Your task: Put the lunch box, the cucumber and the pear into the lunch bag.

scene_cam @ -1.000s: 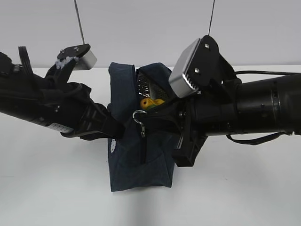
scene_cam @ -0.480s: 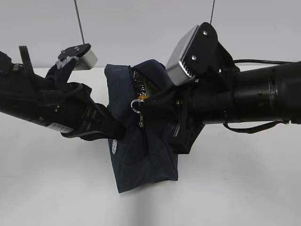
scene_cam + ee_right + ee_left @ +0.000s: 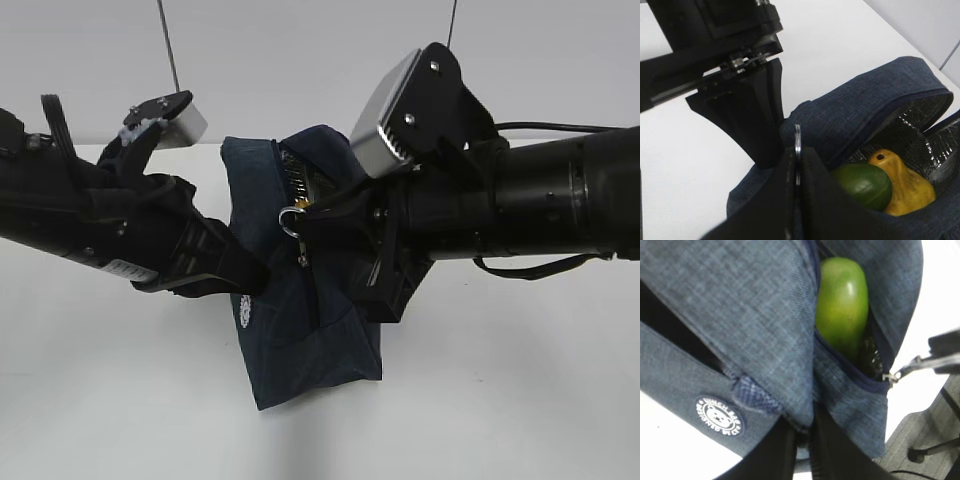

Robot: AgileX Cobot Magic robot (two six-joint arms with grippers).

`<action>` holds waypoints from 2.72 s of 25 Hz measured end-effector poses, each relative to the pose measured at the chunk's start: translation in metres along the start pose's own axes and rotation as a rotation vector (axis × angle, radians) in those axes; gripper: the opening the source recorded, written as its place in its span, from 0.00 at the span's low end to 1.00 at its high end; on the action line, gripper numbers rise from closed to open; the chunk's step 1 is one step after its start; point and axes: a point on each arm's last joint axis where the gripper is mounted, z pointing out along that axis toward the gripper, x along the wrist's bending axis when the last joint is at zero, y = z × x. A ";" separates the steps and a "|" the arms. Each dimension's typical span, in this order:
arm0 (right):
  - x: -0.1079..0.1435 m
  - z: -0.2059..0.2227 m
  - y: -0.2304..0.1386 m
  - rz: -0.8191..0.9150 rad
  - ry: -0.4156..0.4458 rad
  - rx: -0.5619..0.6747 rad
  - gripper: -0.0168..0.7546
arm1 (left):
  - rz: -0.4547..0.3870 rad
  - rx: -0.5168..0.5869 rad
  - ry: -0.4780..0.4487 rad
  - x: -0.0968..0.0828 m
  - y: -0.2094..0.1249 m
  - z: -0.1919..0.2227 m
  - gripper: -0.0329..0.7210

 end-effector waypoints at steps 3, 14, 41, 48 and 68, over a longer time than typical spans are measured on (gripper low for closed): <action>0.000 0.000 0.000 0.006 0.003 0.003 0.02 | -0.024 -0.011 -0.012 -0.001 0.001 0.000 0.06; 0.009 -0.001 0.002 0.015 0.101 -0.009 0.02 | -0.025 -0.096 -0.020 -0.008 0.007 -0.023 0.09; 0.004 -0.001 0.005 0.049 0.053 -0.040 0.02 | -0.007 -0.035 -0.092 -0.018 0.001 -0.029 0.06; 0.003 -0.001 0.005 0.053 0.037 -0.036 0.02 | 0.007 -0.028 -0.083 -0.017 0.000 -0.028 0.05; -0.009 -0.001 0.014 0.012 -0.046 -0.025 0.02 | 0.020 -0.018 -0.083 -0.017 -0.001 -0.029 0.05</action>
